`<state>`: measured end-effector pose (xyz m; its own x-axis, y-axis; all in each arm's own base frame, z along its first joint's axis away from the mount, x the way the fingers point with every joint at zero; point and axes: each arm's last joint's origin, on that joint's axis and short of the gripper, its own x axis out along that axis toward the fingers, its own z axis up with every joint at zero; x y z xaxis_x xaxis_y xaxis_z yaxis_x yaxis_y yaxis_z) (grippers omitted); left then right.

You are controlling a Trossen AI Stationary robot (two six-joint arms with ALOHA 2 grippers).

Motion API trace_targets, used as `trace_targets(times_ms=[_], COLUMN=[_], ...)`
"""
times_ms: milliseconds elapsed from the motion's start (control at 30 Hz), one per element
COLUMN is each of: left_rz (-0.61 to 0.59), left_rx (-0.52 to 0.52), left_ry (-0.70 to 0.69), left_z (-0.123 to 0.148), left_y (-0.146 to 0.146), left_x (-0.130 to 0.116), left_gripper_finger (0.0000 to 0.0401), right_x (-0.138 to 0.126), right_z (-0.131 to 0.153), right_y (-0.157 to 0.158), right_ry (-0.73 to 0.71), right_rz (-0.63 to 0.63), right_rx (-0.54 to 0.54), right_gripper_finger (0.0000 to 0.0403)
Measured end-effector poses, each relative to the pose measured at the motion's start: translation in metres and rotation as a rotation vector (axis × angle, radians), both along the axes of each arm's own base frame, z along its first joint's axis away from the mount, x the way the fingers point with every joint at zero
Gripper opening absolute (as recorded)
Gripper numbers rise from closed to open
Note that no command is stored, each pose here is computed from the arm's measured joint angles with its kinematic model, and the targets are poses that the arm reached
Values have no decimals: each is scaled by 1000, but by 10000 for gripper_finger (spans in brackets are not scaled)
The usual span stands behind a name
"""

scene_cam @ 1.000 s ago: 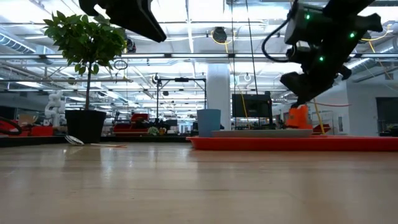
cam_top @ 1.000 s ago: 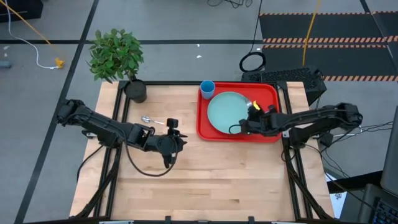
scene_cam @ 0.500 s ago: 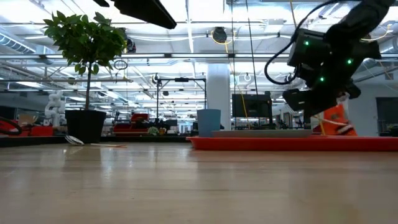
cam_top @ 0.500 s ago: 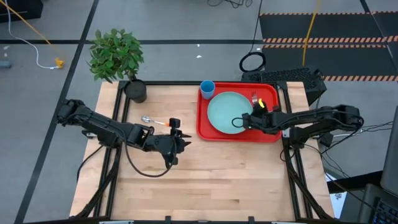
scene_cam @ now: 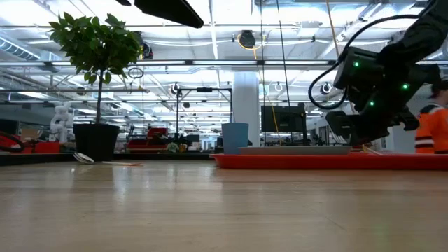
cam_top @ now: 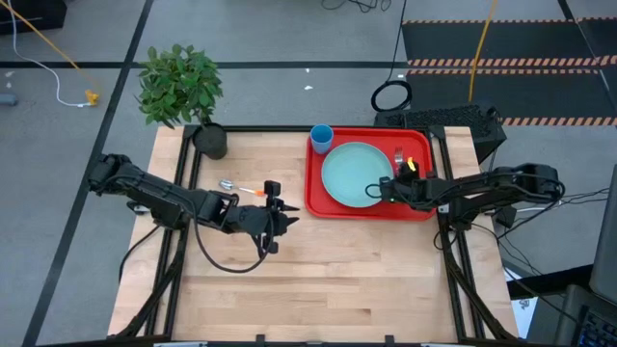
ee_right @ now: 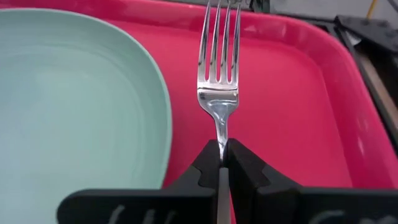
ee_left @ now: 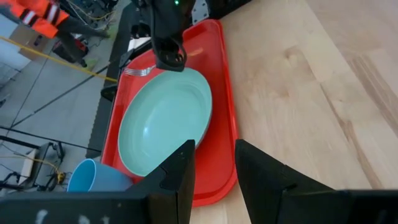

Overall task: Pick and place plate/cup/fork/spoon on tray
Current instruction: Put the orange fork on the red tray to the right of the light blue plate

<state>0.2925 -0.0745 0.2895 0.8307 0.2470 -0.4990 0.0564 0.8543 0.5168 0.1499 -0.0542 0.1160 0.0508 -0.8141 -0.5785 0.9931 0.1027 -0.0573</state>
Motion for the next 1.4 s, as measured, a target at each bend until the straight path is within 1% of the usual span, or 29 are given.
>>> trace_targets(times_ms=[233, 400, 500, 700, 833, 1233, 1400], left_rz=[3, 4, 4, 8, 8, 9, 9], left_rx=[0, -1, -1, -8, -9, -10, -10], left_ry=[0, 0, -1, -3, -4, -4, -4], left_z=[0, 0, 0, 0, 0, 0, 0], left_y=[1, 1, 1, 1, 1, 1, 1], left_x=[0, 0, 0, 0, 0, 0, 0], left_gripper_finger=[115, 115, 115, 115, 115, 115, 115], right_x=[-9, -6, -3, -3, -1, 0, 0], right_z=[-10, -10, -8, -8, -11, -16, -16], right_y=[-5, -8, -8, -9, -9, -10, -10], right_ry=[-18, -63, -86, -84, -88, -66, -67], right_rz=[-28, -27, -15, -8, 1, -9, -9], right_rx=[68, 101, 95, 93, 113, 118, 118], right_gripper_finger=[4, 4, 4, 4, 4, 5, 23])
